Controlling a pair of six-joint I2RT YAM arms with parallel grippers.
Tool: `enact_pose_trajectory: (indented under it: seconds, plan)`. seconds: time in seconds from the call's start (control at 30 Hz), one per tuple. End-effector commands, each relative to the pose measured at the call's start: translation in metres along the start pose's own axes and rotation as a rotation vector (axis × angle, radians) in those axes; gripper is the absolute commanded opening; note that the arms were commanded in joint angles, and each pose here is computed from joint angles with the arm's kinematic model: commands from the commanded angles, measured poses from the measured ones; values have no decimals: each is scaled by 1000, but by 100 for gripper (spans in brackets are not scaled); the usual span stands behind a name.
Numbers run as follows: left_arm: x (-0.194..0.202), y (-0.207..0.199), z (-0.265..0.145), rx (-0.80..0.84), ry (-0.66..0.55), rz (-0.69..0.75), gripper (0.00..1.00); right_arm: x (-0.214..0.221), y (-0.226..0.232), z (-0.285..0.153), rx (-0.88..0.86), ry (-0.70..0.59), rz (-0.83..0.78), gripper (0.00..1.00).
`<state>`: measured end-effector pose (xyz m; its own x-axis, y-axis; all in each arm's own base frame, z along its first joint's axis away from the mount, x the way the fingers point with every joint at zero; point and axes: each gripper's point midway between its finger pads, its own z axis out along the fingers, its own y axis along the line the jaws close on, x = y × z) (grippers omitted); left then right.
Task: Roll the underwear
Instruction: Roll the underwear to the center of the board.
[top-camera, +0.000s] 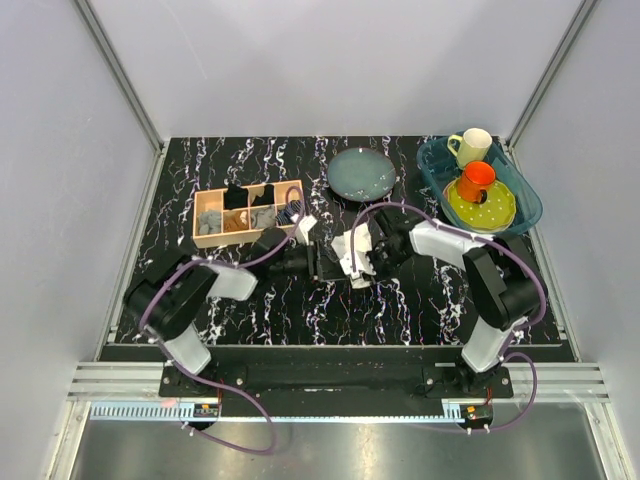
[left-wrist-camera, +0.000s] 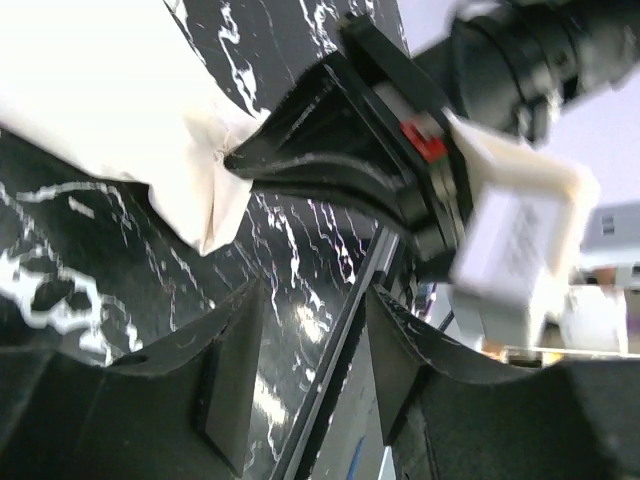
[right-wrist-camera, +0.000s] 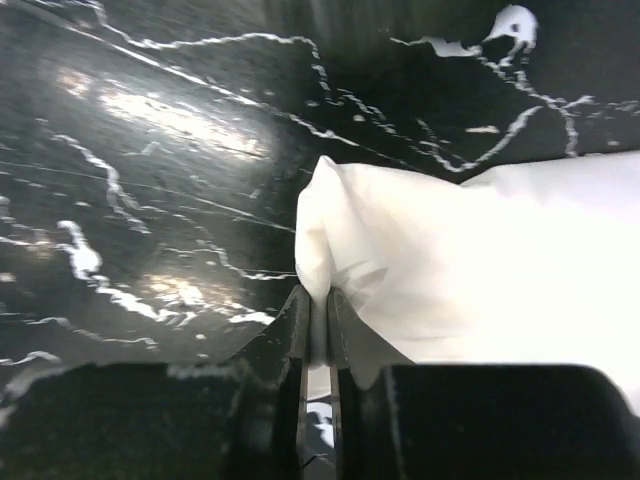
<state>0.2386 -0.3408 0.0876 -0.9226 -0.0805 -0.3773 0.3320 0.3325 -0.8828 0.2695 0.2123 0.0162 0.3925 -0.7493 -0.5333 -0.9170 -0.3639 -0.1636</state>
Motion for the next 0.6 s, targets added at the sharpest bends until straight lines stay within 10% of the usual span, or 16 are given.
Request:
enact_pose_trajectory:
  seconds: [0.0,0.3,0.57]
  plan:
    - [-7,-24,-32,50,-169,255,48,-18,50,-11,-238,-41,174,11]
    - [79,-66,-52,106,-217,1065,60,-45,87,-31,-533,-92,420,9]
    - [101,-57,-11,15,-17,1379,63,-37,91,-20,-610,-50,529,10]
